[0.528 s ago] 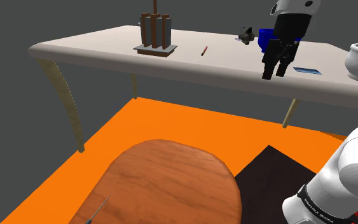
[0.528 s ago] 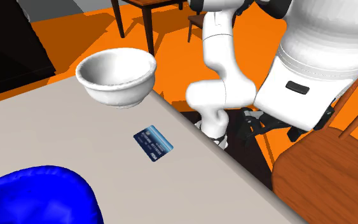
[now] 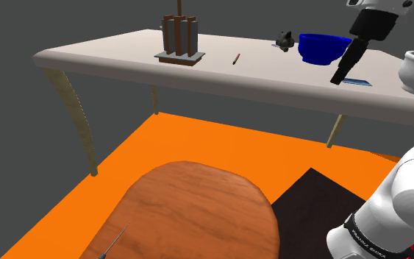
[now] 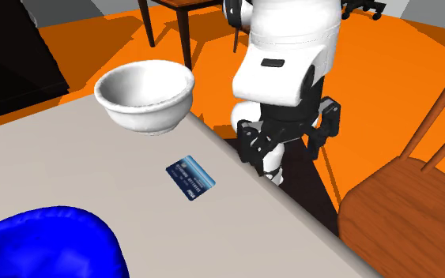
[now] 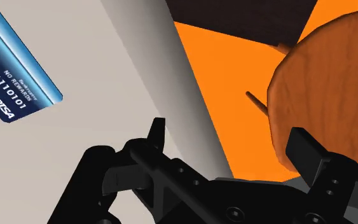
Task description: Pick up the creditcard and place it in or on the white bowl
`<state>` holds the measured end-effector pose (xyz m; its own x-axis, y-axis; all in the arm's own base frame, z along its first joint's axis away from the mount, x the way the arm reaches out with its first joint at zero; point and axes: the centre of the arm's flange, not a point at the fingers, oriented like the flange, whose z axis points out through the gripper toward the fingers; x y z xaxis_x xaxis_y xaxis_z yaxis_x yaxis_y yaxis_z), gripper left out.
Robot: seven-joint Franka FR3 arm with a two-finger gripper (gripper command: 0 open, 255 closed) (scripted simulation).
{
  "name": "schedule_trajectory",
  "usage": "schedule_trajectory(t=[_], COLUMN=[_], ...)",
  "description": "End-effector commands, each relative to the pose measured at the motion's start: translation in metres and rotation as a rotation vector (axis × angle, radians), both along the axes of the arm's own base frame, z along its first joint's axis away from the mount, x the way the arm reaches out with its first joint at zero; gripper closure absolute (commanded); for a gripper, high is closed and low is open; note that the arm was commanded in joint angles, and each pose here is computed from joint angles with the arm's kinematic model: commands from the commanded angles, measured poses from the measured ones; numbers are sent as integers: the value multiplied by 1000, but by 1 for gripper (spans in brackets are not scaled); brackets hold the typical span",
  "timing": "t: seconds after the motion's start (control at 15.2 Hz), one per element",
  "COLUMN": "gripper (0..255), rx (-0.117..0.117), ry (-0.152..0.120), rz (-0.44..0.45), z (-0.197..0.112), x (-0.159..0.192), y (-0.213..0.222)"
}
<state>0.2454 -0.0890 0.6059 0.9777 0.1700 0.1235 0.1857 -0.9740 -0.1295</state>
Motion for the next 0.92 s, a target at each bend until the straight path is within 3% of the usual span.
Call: schedule_trajectory(t=[0.0, 0.66, 0.73, 0.86], gripper=[0, 0, 0, 0], rx=[8, 61, 63, 63], ry=[-79, -459, -476, -476], rz=[72, 394, 409, 409], z=[3, -6, -7, -16], x=[-17, -57, -58, -53], y=[-25, -179, -187, -183])
